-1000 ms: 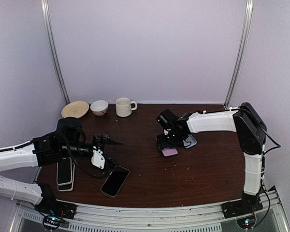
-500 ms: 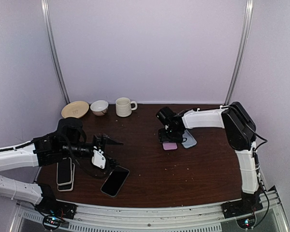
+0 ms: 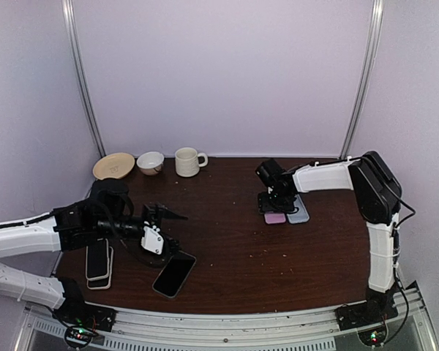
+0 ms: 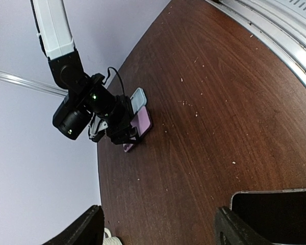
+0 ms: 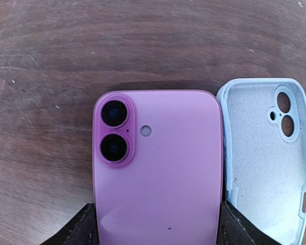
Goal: Take the phone out of the phone case
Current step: Place the phone at the center of the board.
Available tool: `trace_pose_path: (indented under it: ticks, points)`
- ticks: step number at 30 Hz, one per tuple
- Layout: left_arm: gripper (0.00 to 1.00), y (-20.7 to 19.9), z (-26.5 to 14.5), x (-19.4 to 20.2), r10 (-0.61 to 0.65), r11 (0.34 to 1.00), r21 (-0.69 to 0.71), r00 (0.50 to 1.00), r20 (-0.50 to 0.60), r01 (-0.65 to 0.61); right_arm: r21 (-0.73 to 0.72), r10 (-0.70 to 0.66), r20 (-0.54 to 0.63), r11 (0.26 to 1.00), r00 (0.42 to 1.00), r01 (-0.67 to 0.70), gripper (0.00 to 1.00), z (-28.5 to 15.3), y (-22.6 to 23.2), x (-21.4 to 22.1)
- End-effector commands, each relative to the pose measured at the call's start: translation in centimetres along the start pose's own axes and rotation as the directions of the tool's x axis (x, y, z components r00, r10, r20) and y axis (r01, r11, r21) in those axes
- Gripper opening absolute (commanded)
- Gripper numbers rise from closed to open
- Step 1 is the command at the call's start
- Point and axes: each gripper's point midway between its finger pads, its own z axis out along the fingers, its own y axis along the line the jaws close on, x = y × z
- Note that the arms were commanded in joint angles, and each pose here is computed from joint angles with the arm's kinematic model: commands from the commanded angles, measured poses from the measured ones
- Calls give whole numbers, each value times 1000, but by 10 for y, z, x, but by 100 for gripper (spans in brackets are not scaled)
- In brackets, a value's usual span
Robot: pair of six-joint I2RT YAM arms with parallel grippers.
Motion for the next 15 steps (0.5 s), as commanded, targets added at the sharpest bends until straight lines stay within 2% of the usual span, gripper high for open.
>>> trace_pose_path:
  ticks: [1, 7, 10, 13, 14, 15]
  points:
    - [77, 16, 4, 3, -47, 997, -60, 999, -22, 46, 146, -75, -23, 986, 997, 77, 70, -12, -44, 11]
    - [81, 36, 7, 15, -140, 977, -173, 988, -66, 127, 122, -83, 2, 989, 997, 82, 99, -28, -43, 0]
    - [81, 53, 8, 25, -247, 949, -229, 963, -108, 218, 98, -78, 9, 992, 997, 77, 100, -39, -39, -6]
    - [83, 69, 6, 33, -380, 907, -258, 911, -162, 333, 87, -73, 18, 994, 997, 71, 100, -54, -38, -15]
    - [86, 75, 4, 35, -425, 888, -272, 887, -179, 371, 85, -71, 31, 994, 997, 69, 99, -61, -38, -18]
    - [94, 80, 2, 38, -463, 869, -293, 864, -196, 399, 83, -66, 50, 995, 997, 62, 99, -67, -39, -23]
